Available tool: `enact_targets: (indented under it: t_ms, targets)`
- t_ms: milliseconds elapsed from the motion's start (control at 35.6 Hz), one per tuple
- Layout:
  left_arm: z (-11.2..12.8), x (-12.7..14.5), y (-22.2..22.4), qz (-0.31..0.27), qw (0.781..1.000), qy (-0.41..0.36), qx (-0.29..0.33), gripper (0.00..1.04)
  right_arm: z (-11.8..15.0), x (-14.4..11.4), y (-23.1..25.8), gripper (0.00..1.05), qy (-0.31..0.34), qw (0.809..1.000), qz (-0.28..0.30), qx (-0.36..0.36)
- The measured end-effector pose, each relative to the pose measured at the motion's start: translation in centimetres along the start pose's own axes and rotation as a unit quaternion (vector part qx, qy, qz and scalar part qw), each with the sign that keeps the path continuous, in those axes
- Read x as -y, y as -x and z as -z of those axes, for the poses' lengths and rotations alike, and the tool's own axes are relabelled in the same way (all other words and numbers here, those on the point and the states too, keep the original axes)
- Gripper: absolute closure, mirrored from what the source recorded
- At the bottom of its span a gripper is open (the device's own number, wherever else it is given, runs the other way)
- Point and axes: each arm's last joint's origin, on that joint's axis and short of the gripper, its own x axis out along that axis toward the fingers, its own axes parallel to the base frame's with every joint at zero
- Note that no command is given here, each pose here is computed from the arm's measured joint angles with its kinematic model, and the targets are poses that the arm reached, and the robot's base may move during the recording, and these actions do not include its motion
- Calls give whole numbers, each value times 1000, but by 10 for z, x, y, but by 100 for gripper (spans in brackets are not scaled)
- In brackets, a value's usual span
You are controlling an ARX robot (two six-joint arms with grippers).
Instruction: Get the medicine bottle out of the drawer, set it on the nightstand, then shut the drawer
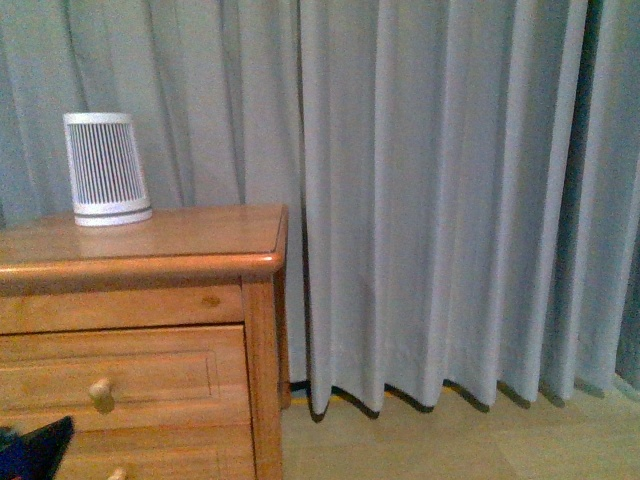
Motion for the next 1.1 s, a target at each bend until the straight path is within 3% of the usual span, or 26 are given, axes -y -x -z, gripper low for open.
enact_targets:
  t_ms: [393, 843, 1096]
  targets:
    - [43, 5, -107, -9, 998, -50, -30, 7, 0, 0, 0, 7, 0, 1000, 0, 0]
    - [47, -39, -181, -58, 989, -134, -2, 7, 0, 0, 0, 7, 0, 1000, 0, 0]
    - [58, -49, -209, -56, 986, -156, -9, 7, 0, 0, 0, 7, 0, 1000, 0, 0]
